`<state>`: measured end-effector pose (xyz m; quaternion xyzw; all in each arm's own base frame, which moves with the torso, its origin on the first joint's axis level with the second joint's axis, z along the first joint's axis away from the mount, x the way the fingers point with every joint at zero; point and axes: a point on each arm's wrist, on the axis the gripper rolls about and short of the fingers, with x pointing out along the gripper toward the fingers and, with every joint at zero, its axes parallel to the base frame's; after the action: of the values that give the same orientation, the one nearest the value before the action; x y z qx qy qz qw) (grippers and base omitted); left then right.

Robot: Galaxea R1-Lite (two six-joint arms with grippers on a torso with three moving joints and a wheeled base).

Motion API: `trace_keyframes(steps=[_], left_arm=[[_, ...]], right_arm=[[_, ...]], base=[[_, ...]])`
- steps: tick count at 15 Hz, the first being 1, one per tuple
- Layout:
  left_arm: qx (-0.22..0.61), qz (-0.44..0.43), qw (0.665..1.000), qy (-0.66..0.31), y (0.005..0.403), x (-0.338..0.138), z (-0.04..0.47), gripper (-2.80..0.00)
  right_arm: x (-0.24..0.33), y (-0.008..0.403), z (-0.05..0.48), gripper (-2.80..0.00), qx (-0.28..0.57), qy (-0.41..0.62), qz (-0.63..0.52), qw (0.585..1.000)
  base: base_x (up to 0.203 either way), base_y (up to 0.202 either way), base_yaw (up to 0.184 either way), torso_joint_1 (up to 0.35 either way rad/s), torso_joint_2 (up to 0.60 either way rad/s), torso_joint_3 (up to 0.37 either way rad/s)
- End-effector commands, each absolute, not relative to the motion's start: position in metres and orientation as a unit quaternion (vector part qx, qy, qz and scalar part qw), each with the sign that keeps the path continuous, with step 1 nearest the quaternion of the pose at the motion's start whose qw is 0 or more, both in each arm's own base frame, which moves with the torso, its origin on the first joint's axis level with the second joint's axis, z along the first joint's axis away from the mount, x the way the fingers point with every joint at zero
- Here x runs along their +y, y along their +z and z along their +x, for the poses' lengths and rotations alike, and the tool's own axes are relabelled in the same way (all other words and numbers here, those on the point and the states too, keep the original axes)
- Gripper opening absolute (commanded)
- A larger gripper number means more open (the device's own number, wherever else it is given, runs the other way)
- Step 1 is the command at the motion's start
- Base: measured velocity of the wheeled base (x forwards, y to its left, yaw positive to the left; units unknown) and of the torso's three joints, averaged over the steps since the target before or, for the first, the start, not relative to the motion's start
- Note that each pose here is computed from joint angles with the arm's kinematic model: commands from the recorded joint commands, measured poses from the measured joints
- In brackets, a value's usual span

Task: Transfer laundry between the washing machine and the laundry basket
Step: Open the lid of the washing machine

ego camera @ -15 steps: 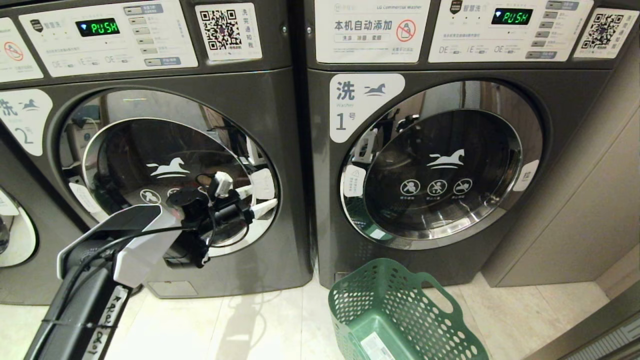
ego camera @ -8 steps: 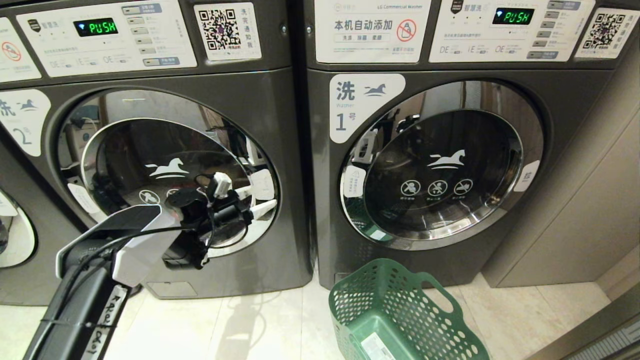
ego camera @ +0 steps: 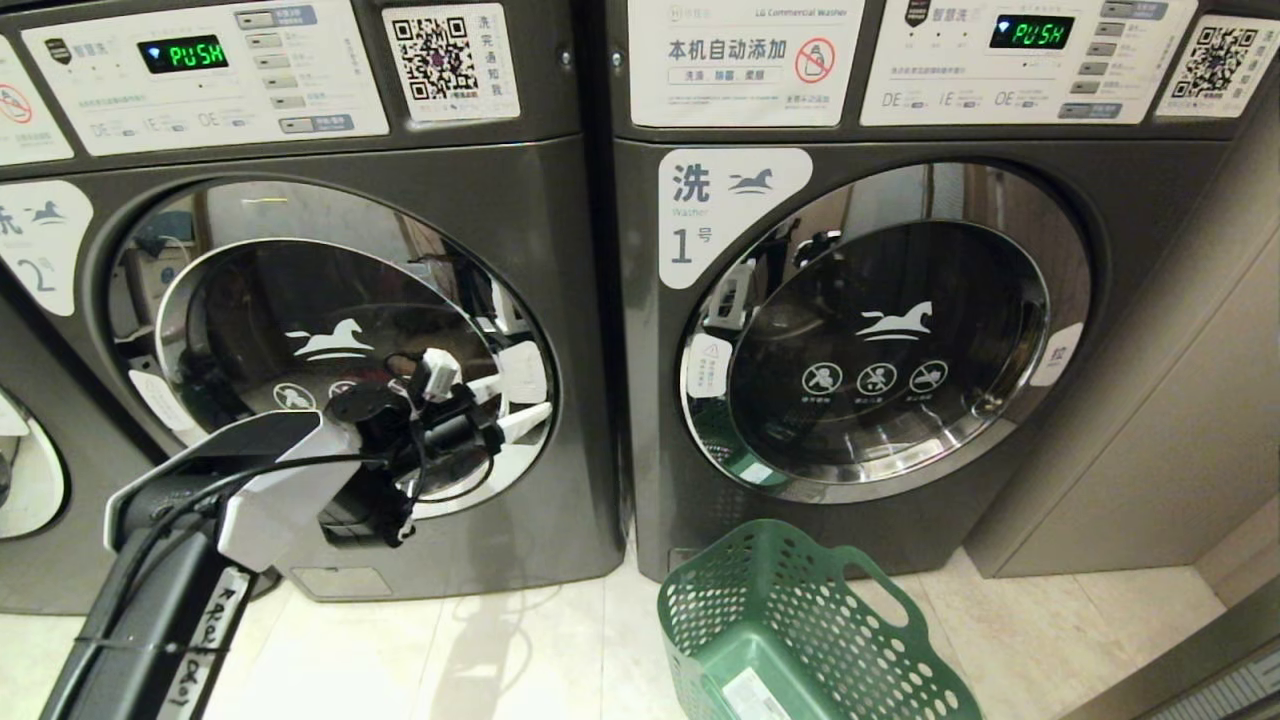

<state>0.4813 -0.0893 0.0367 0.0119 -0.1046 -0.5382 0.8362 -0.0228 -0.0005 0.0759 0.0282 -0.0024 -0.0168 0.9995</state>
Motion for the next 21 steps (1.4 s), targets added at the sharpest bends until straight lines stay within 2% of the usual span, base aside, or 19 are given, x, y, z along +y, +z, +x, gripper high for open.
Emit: trace_keyframes(steps=[1, 11, 17, 21], left_arm=[[-0.109, 0.008, 0.800, -0.590, 0.039, -0.144, 0.462, 0.00], [-0.101, 0.007, 0.800, -0.592, 0.040, -0.136, 0.455, 0.00], [-0.092, 0.009, 0.838, -0.537, 0.039, -0.073, 0.465, 0.00], [-0.085, 0.008, 0.852, -0.516, 0.041, -0.049, 0.464, 0.00]], right_arm=[[-0.001, 0.076, -0.023, -2.80, -0.002, -0.017, 0.028, 0.999], [-0.001, 0.076, -0.023, -2.80, -0.002, -0.017, 0.028, 0.999], [-0.001, 0.076, -0.023, -2.80, -0.002, -0.017, 0.028, 0.999], [-0.001, 0.076, -0.023, -2.80, -0.002, -0.017, 0.028, 0.999]], base=[[0.000, 0.000, 0.000, 0.000, 0.00, 0.000], [0.000, 0.000, 0.000, 0.000, 0.00, 0.000], [0.000, 0.000, 0.000, 0.000, 0.00, 0.000], [0.000, 0.000, 0.000, 0.000, 0.00, 0.000]])
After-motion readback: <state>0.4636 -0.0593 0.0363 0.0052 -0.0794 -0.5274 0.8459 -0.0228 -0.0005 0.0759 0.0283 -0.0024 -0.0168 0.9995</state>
